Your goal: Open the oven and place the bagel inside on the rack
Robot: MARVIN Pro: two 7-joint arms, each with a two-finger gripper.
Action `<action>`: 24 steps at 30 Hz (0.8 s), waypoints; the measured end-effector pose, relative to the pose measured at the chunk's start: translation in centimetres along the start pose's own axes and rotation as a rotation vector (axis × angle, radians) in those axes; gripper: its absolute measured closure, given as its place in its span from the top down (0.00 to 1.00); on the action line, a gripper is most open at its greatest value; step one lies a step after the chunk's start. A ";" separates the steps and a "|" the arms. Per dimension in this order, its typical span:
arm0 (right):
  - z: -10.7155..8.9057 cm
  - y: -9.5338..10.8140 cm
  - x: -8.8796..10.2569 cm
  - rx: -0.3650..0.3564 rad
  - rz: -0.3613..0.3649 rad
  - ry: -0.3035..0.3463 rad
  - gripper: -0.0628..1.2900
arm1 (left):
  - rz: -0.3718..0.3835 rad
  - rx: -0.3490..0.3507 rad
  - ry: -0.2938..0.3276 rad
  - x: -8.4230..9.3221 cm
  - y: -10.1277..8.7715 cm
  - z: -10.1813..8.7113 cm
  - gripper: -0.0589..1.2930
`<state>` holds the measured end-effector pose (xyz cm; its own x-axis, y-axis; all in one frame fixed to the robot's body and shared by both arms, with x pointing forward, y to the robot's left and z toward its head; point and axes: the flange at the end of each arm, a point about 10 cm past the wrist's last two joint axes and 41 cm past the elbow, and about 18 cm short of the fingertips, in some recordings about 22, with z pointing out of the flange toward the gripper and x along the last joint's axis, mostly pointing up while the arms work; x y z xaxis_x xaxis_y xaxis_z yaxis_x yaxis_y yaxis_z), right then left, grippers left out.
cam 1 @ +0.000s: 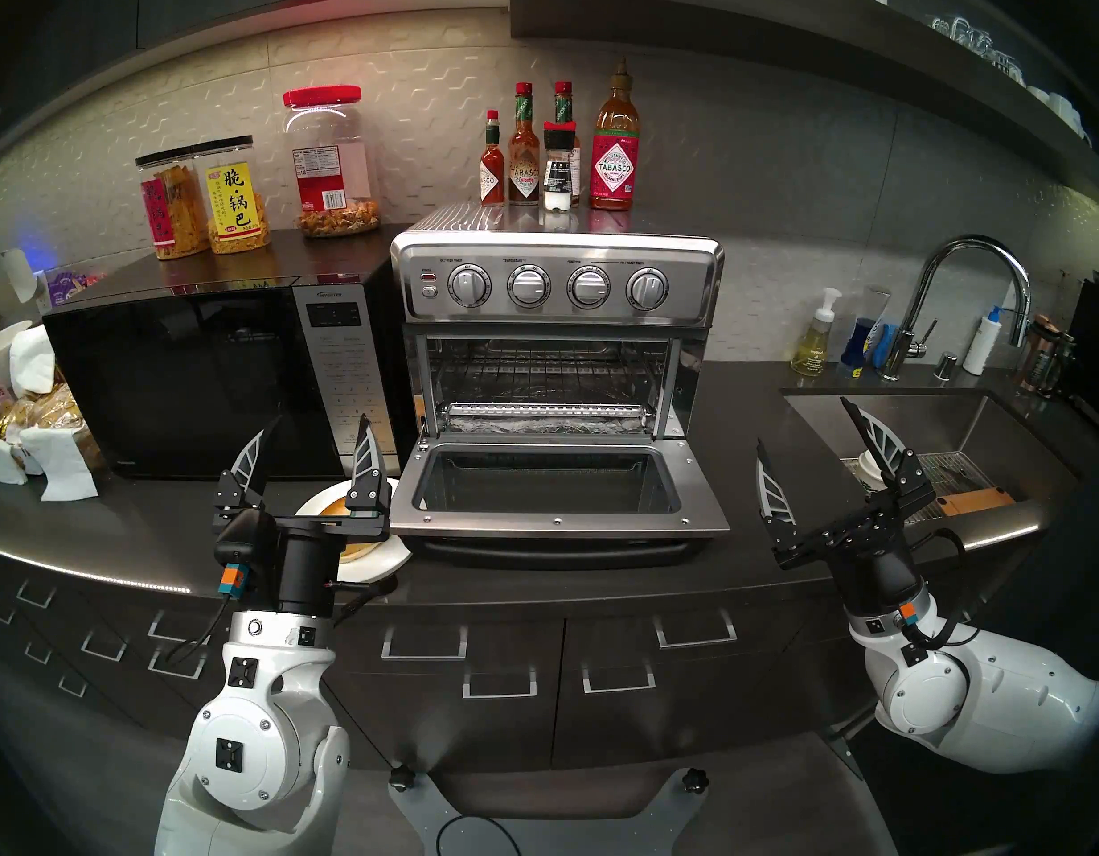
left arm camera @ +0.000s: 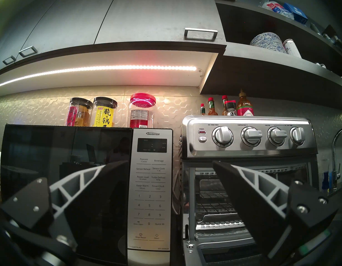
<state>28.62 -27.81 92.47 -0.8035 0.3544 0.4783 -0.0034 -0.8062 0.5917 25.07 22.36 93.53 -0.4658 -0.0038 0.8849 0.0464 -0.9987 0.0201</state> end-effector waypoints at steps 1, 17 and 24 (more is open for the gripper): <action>0.0 0.0 0.0 0.000 0.000 0.000 0.96 | 0.000 0.000 0.000 0.0 0.0 0.0 0.97; 0.1 0.1 0.0 -0.002 0.000 0.000 0.96 | 0.000 0.000 0.000 0.0 0.0 0.0 0.97; 0.1 0.1 0.0 -0.002 0.000 0.001 0.96 | -0.009 0.007 -0.012 -0.1 -0.8 -0.5 0.97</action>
<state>28.68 -27.87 92.58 -0.8038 0.3539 0.4781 -0.0045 -0.8074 0.5900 24.65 23.10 93.15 -0.4553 0.0063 0.8903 0.0481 -0.9983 0.0317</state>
